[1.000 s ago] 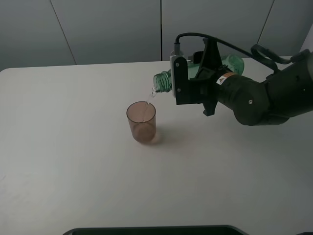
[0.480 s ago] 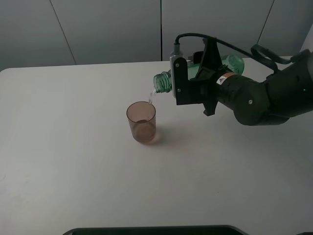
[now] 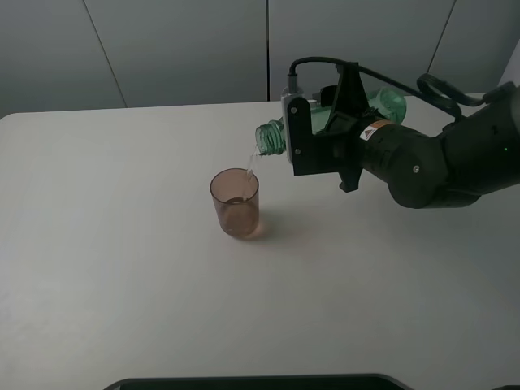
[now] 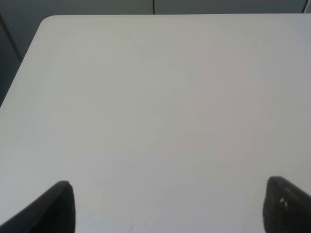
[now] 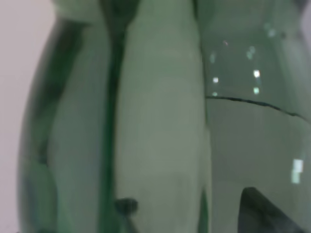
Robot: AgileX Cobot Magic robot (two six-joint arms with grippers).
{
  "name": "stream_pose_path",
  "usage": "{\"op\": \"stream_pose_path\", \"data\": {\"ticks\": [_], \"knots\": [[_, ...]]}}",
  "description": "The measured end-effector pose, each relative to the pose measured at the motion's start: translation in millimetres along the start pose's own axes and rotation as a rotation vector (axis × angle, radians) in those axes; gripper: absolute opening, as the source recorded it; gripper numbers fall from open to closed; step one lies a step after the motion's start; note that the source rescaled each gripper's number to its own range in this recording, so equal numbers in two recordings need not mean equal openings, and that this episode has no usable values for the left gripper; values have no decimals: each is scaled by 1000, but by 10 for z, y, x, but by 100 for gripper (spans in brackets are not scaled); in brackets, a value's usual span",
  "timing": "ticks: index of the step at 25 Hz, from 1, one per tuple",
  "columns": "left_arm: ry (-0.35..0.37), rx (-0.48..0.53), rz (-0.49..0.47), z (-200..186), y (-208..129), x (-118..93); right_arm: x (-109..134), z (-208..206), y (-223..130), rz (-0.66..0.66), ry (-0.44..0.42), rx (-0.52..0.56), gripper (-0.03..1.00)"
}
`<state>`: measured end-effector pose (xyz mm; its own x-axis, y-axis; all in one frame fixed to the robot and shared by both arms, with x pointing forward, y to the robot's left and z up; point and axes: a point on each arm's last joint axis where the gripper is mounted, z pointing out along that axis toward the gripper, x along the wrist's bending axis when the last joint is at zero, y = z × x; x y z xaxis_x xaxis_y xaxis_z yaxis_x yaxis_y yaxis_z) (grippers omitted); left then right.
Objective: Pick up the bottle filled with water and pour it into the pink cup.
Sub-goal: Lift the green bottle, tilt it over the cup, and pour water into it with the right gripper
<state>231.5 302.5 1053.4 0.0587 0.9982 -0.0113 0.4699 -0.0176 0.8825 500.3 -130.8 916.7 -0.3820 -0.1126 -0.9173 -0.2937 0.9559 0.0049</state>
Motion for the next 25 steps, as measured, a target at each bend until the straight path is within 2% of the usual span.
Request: {"op": "stream_pose_path", "data": {"ticks": [25], "knots": [[0,0,4,0,0,0,-1,0,-3,-27,-1,3,0]]}}
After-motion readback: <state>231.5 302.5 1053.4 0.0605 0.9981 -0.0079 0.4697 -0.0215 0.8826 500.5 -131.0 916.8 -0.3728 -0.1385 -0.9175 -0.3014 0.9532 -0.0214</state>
